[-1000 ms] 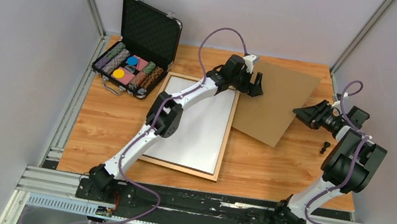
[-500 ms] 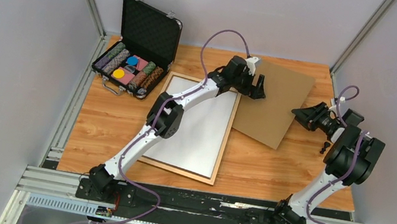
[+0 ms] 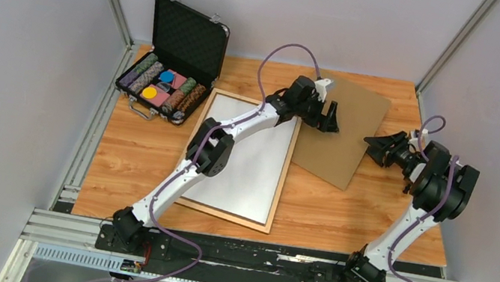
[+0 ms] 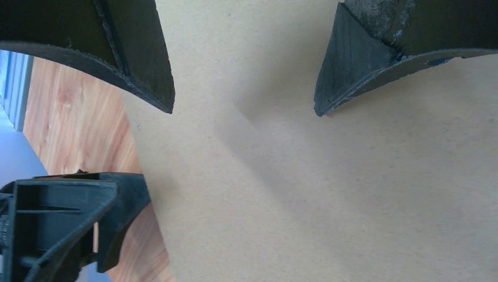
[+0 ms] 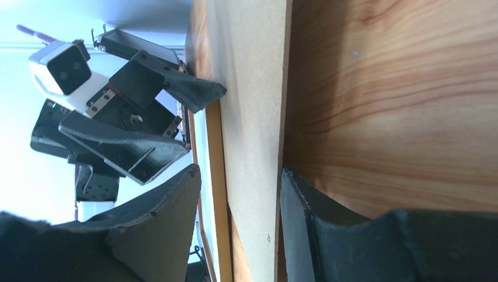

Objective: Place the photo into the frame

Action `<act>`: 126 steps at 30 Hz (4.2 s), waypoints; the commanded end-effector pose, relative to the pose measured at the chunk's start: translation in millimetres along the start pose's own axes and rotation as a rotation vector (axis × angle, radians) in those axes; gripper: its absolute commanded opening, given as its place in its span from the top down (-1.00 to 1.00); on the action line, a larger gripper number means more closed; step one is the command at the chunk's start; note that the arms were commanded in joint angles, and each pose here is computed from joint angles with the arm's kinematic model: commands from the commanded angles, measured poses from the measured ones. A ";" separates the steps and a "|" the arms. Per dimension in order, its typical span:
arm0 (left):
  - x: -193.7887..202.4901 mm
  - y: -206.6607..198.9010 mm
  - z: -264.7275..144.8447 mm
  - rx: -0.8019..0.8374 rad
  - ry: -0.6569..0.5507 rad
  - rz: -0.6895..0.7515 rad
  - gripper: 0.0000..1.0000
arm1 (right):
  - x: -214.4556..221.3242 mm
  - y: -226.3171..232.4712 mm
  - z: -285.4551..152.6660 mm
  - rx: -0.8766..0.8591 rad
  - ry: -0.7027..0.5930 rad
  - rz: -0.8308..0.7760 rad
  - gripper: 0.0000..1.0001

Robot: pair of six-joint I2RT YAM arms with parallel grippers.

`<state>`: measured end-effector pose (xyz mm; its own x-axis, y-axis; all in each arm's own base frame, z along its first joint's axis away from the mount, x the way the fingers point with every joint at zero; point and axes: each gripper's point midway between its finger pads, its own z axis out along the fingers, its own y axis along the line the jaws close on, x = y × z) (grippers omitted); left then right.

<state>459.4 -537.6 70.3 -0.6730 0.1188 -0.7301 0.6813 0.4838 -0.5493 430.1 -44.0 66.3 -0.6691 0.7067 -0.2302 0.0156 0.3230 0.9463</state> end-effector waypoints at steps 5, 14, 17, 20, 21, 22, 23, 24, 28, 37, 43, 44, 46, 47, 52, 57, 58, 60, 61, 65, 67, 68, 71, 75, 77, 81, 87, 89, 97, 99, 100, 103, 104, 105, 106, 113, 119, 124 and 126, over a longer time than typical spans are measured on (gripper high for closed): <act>66.4 -23.5 8.2 0.025 0.189 -0.098 -0.93 | -2.9 -4.1 20.1 0.025 0.036 0.063 0.01; 72.6 -24.9 9.3 0.025 0.202 -0.096 -0.92 | -11.1 -32.5 25.8 0.190 0.006 0.081 -0.03; 73.5 -24.8 8.8 0.024 0.205 -0.096 -0.93 | -12.1 -32.1 30.5 0.167 0.026 0.086 -0.03; 73.4 -25.4 8.6 0.026 0.205 -0.092 -0.92 | -9.8 -29.0 39.2 0.127 0.066 0.092 -0.04; 73.2 -25.2 8.5 0.025 0.205 -0.091 -0.92 | -8.1 -26.8 42.6 0.110 0.084 0.091 -0.03; 73.1 -25.3 8.5 0.026 0.205 -0.091 -0.92 | -6.5 -25.9 45.3 0.097 0.098 0.090 -0.03; 72.9 -25.6 8.4 0.027 0.205 -0.091 -0.92 | -5.4 -24.1 47.7 0.085 0.108 0.086 -0.03; 73.4 -26.2 8.6 0.028 0.206 -0.091 -0.92 | -4.8 -22.5 49.3 0.073 0.115 0.079 -0.03; 71.8 -27.7 8.4 0.031 0.203 -0.088 -0.92 | -6.7 -17.6 51.7 0.046 0.117 0.050 0.13; 49.7 -40.4 -2.9 0.037 0.175 -0.040 -0.99 | -19.7 20.4 39.0 -0.010 0.089 -0.076 0.93; 17.6 -61.2 -26.2 0.039 0.136 0.034 -1.00 | -36.9 57.7 19.5 -0.037 0.044 -0.173 1.00; 9.4 -67.4 -32.7 0.040 0.126 0.047 -1.00 | -39.8 63.8 15.2 -0.038 0.034 -0.188 1.00; -0.1 -74.4 -42.1 0.036 0.116 0.072 -1.00 | -44.2 75.9 8.1 -0.044 0.022 -0.218 1.00; -3.2 -75.4 -45.1 0.032 0.111 0.087 -1.00 | -46.5 82.3 3.9 -0.046 0.014 -0.232 1.00; -23.1 -91.4 -70.7 0.020 0.091 0.133 -1.00 | -52.2 110.3 -11.3 -0.047 -0.011 -0.299 1.00; -36.2 -104.4 -91.3 0.015 0.074 0.163 -1.00 | -58.7 135.7 -20.8 -0.013 -0.034 -0.349 1.00; -36.0 -105.0 -93.0 0.014 0.076 0.166 -1.00 | -59.9 138.9 -22.7 -0.001 -0.040 -0.353 1.00; -38.4 -107.7 -98.1 0.010 0.076 0.166 -1.00 | -62.3 147.5 -26.6 0.016 -0.052 -0.375 1.00; -40.6 -110.4 -101.8 0.012 0.074 0.166 -1.00 | -62.5 152.1 -28.4 0.022 -0.056 -0.388 1.00; -43.0 -115.3 -111.2 0.009 0.076 0.167 -1.00 | -63.6 171.0 -37.8 0.046 -0.084 -0.440 1.00; -44.7 -118.0 -116.1 0.007 0.074 0.170 -1.00 | -64.5 180.2 -42.9 0.063 -0.100 -0.467 1.00; -45.2 -118.7 -117.6 0.007 0.073 0.172 -1.00 | -64.4 185.9 -45.4 0.070 -0.107 -0.483 1.00; -48.0 -123.6 -126.3 0.004 0.072 0.178 -1.00 | -65.9 197.0 -55.2 0.117 -0.130 -0.529 1.00; -51.9 -128.0 -134.8 0.001 0.065 0.191 -1.00 | -66.2 213.0 -70.6 0.171 -0.158 -0.578 1.00; -54.3 -130.3 -138.4 0.000 0.058 0.196 -1.00 | -64.6 215.2 -76.9 0.190 -0.164 -0.586 1.00; -55.5 -133.2 -143.4 0.000 0.056 0.196 -1.00 | -58.7 217.5 -86.0 0.216 -0.166 -0.599 1.00; -55.4 -134.8 -149.8 -0.010 0.054 0.190 -1.00 | -54.8 234.3 -102.1 0.263 -0.217 -0.691 1.00; -56.7 -135.5 -151.6 -0.015 0.050 0.185 -1.00 | -53.9 245.9 -109.1 0.275 -0.245 -0.729 1.00; -61.5 -142.8 -154.0 -0.012 0.054 0.121 -1.00 | -41.3 293.3 -131.7 0.289 -0.305 -0.830 1.00; -60.9 -146.0 -152.7 0.003 0.057 0.096 -1.00 | -39.8 300.1 -136.3 0.309 -0.318 -0.856 1.00; -59.8 -147.2 -152.2 0.009 0.061 0.080 -1.00 | -39.4 303.2 -139.1 0.318 -0.325 -0.866 1.00; -55.3 -148.6 -149.8 0.024 0.076 0.053 -1.00 | -33.0 310.9 -142.8 0.326 -0.320 -0.886 1.00; -54.6 -149.9 -149.7 0.030 0.079 0.044 -1.00 | -30.0 313.2 -143.1 0.326 -0.314 -0.888 1.00; -54.3 -150.7 -149.5 0.035 0.079 0.040 -1.00 | -27.4 316.0 -142.6 0.327 -0.311 -0.893 1.00; -54.2 -153.1 -149.9 0.045 0.081 0.028 -1.00 | -25.3 318.4 -141.6 0.332 -0.308 -0.899 1.00; -73.1 -170.8 -158.6 0.082 0.034 0.018 -1.00 | -6.7 319.0 -114.0 0.400 -0.270 -0.957 1.00; -84.8 -185.7 -165.6 0.114 0.007 -0.039 -1.00 | 15.7 310.4 -76.5 0.398 -0.203 -0.963 1.00; -81.4 -186.6 -169.6 0.115 0.019 -0.109 -1.00 | 35.8 300.6 -50.9 0.412 -0.133 -0.982 1.00; -78.8 -181.8 -170.3 0.104 0.027 -0.143 -1.00 | 39.2 295.1 -45.1 0.424 -0.117 -0.979 1.00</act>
<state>349.2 -494.8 248.2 -0.7678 0.1488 -0.6232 0.6133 0.4523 -0.6475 362.5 48.2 332.2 -0.5240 0.0789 -0.8481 -0.2317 0.9449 0.2311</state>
